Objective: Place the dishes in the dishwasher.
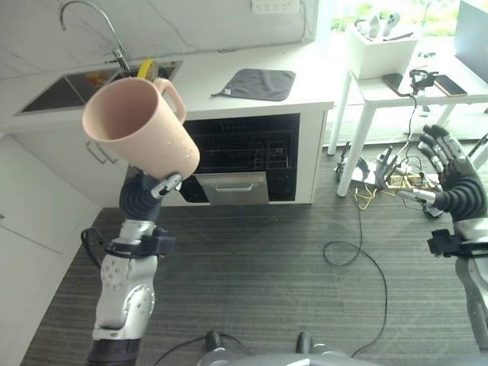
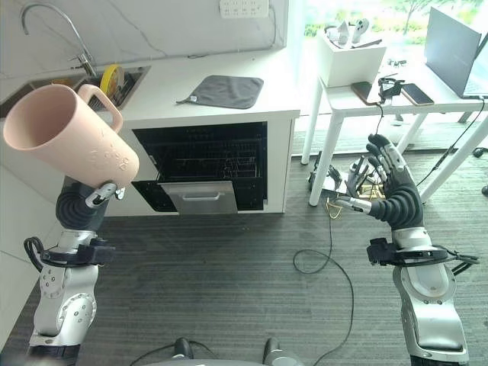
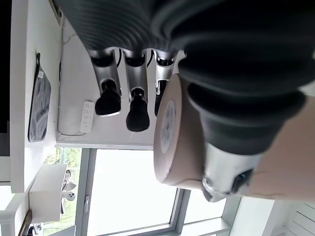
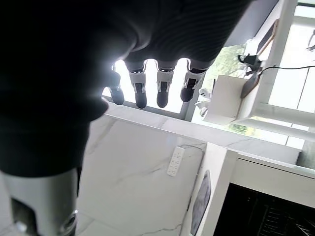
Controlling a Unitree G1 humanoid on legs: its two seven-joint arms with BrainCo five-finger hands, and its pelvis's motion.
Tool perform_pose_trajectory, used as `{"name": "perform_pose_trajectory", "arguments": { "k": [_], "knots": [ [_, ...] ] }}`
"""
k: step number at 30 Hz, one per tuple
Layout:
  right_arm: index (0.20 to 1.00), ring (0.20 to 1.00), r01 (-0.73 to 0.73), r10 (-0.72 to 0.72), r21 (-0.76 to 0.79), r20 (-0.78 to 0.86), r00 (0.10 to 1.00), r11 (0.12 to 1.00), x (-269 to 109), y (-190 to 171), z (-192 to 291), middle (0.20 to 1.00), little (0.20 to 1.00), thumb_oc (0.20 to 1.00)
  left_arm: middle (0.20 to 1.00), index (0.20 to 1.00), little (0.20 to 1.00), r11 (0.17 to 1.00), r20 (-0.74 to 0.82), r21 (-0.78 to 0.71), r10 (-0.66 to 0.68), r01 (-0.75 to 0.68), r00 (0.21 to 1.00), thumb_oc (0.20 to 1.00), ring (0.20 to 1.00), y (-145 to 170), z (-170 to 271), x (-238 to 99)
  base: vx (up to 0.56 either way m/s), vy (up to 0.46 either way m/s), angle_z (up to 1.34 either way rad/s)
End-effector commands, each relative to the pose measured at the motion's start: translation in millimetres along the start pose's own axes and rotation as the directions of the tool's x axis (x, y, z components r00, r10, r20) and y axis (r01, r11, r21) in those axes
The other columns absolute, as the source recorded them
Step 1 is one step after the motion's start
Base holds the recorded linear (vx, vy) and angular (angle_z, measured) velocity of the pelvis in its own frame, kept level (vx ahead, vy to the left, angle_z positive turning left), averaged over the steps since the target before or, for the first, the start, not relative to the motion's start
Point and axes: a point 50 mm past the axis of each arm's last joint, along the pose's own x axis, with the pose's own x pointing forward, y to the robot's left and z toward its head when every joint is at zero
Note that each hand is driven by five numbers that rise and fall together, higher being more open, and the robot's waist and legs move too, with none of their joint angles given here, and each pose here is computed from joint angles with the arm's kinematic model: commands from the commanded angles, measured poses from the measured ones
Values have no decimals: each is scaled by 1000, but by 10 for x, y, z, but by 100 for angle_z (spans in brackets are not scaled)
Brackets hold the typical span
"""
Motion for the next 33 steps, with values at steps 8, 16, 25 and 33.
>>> {"name": "perform_pose_trajectory", "arguments": {
  "k": [8,16,25,33],
  "knots": [
    [1000,1000,-7,-2,42,215,977,999,4,-137,385,1000,1000,1000,200,200,200,989,196,94,-134,118,971,200,200,-46,402,151,301,400,8],
    [1000,1000,7,-25,78,242,970,997,84,110,352,1000,1000,1000,200,200,200,984,212,108,-161,140,964,200,200,-105,485,238,72,-427,52],
    [1000,1000,-26,16,37,249,968,999,288,19,452,1000,1000,1000,200,200,200,995,197,49,-90,82,976,200,200,-87,407,177,30,-296,-35],
    [1000,1000,-55,36,67,258,966,996,223,61,411,1000,1000,1000,200,200,200,995,179,50,-96,88,979,200,200,-63,343,164,104,133,-55]
  ]
}}
